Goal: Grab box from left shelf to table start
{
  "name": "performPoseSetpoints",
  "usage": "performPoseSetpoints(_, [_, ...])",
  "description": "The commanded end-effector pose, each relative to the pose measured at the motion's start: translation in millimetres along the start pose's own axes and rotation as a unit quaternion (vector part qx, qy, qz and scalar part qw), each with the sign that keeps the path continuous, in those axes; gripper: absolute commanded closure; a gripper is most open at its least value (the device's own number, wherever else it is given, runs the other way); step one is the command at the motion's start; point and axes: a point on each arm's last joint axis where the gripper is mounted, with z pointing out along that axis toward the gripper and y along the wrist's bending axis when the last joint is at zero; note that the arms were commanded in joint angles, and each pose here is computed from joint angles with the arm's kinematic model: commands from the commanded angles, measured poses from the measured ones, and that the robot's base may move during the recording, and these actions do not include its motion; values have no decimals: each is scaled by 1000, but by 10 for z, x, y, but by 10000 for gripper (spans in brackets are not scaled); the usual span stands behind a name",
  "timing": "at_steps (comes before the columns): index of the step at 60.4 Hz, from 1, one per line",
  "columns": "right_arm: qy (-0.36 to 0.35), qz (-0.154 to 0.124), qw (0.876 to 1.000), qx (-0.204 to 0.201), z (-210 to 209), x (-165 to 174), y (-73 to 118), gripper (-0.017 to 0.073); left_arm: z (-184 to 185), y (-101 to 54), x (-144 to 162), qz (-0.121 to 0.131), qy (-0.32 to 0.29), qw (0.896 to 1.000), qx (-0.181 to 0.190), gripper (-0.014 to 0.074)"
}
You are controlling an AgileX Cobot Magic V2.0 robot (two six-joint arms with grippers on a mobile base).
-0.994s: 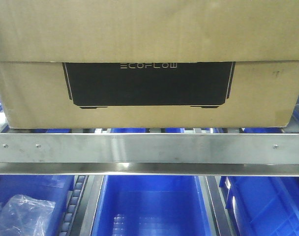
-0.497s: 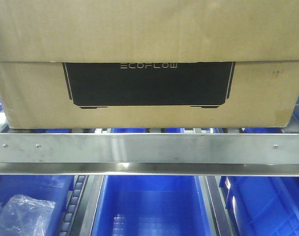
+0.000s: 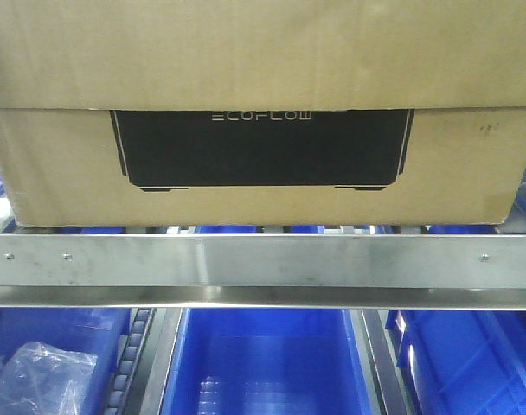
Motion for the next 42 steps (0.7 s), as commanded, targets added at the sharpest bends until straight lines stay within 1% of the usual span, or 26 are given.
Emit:
performPoseSetpoints(1, [-45,-7,999,-8,-282,-58,35,533,-282,-27,-45,-10,-48,999,23,679])
performPoseSetpoints(25, [-43,-7,999,-8,-271,-57,34,533,-282,-27,-45,-10,-48,999,23,679])
performPoseSetpoints(35, [-43,-7,999,-8,-246,-63,32,533,-284,-40,-55,-12,-53,998,30,679])
performPoseSetpoints(38, [-45,-4,999,-8,-227,-73,31,533,-284,-41,-60,-12,-56,998,31,679])
performPoseSetpoints(42, [-47,9,999,-8,-200,-84,30,533,-285,-42,-69,-15,-61,998,32,679])
